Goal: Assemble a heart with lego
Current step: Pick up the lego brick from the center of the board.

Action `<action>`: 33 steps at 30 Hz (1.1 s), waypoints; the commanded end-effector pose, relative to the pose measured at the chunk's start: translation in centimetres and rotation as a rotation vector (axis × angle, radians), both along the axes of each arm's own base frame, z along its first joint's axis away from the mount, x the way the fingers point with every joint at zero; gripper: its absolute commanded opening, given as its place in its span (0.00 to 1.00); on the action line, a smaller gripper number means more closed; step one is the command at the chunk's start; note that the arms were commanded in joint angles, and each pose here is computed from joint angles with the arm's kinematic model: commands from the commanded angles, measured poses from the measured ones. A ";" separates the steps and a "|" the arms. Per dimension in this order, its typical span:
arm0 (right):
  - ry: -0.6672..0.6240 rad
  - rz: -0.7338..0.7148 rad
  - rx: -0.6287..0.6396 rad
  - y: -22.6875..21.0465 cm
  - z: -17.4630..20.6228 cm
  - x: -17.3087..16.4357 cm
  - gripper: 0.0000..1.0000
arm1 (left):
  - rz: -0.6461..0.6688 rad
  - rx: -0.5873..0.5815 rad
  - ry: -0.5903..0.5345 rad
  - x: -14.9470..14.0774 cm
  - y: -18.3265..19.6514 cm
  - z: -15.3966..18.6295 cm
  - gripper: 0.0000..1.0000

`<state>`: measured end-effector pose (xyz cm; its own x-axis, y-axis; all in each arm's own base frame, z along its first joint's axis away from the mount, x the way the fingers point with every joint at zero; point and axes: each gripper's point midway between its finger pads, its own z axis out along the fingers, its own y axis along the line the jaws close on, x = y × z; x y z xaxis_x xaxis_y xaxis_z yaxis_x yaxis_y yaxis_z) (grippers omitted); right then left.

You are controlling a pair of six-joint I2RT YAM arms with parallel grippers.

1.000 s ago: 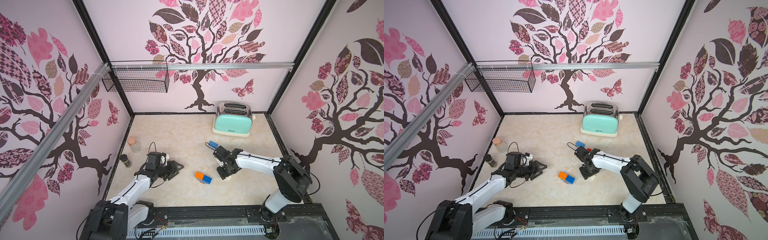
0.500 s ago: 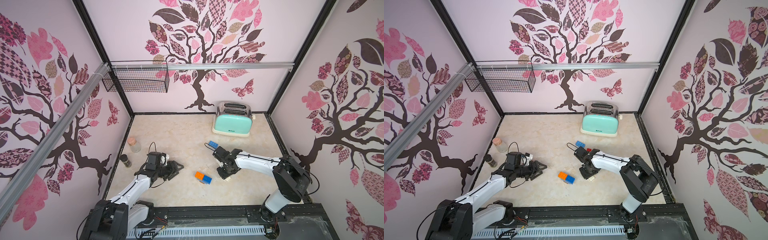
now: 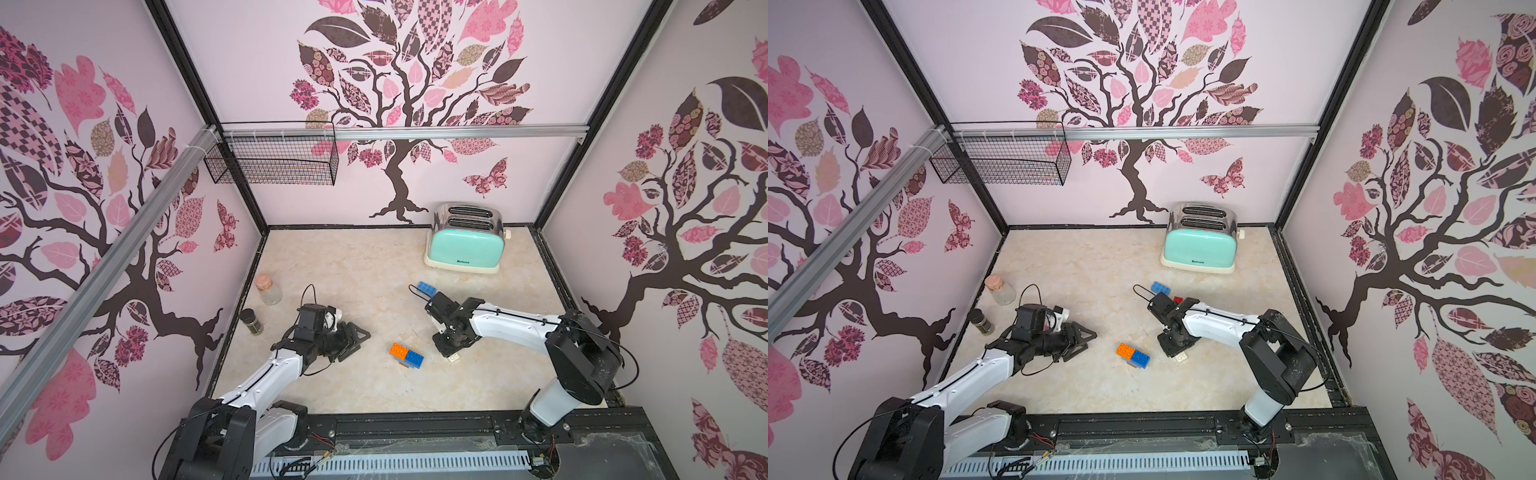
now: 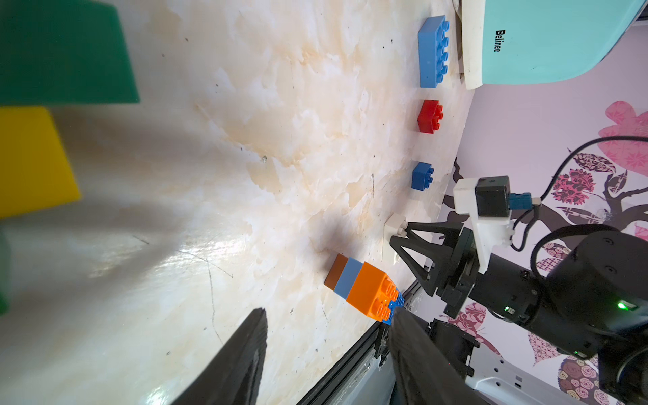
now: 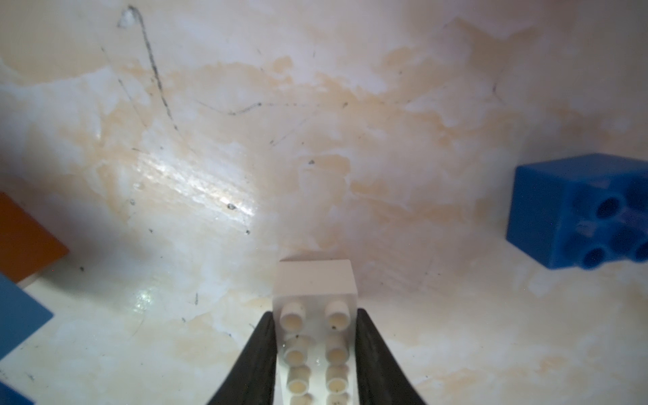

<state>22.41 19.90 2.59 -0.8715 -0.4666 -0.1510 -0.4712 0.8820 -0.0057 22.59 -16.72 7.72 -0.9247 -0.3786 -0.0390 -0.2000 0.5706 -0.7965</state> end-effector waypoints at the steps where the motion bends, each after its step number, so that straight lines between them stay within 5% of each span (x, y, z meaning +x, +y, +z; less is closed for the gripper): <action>1: 0.011 0.011 0.003 0.4 -0.2 -0.1 0.35 | -0.010 0.002 -0.018 0.1 -0.1 -0.1 0.59; 7: 0.003 0.007 -0.002 0.3 -0.5 0.1 0.43 | -0.015 0.000 -0.019 -0.1 -0.1 -0.1 0.59; 19: -0.012 0.022 0.013 0.6 0.8 0.3 0.30 | -0.021 -0.003 -0.021 -0.2 -0.2 0.0 0.59; 33: -0.092 0.396 0.164 5.5 10.1 -0.5 0.24 | -0.256 -0.091 -0.050 -2.6 -6.2 0.6 0.64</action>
<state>23.83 25.08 12.25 -0.6748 -0.6401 -0.3672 -0.7024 0.7098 0.0536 19.99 -21.67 7.93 -0.9838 -0.1754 -0.0380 -0.0649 0.5449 -0.8360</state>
